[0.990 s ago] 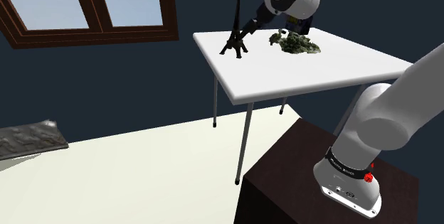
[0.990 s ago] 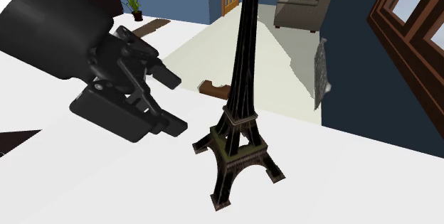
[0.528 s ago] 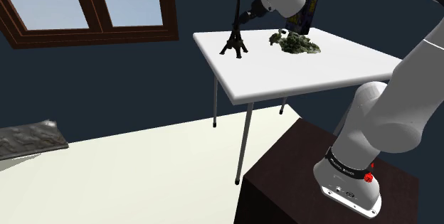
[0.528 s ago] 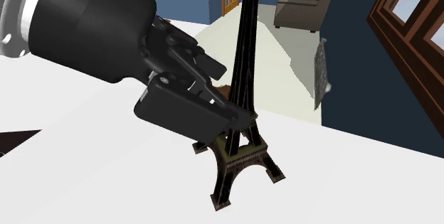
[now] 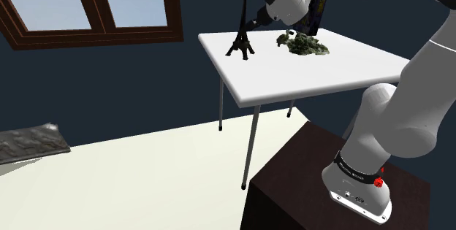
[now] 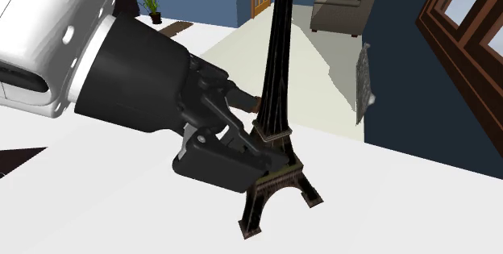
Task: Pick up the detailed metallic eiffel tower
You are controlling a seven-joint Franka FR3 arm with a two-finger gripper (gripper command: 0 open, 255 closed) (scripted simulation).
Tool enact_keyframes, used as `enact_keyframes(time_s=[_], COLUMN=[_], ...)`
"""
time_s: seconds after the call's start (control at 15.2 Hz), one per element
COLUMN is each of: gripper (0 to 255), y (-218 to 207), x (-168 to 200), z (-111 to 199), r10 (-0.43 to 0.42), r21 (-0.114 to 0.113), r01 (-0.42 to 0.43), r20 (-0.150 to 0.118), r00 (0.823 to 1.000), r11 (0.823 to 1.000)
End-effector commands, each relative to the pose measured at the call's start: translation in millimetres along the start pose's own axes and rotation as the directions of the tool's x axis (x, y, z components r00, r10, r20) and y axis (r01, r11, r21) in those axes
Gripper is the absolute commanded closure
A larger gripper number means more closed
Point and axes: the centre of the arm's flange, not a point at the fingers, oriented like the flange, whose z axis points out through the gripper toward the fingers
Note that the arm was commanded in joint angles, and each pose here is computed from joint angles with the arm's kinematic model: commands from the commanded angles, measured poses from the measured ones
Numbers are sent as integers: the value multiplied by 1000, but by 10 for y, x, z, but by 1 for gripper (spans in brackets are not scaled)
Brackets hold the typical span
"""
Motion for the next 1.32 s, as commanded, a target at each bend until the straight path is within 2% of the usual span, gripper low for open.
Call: enact_keyframes(time_s=[0.0,0.59,1.25], gripper=[255,255,255], y=[-6,-5,2], x=[-15,-14,393], z=[8,9,-327], r10=[0,0,0], r21=[0,0,0], r01=[0,0,0], r20=[0,0,0], r00=[1000,1000,1000], r11=[1000,1000,1000])
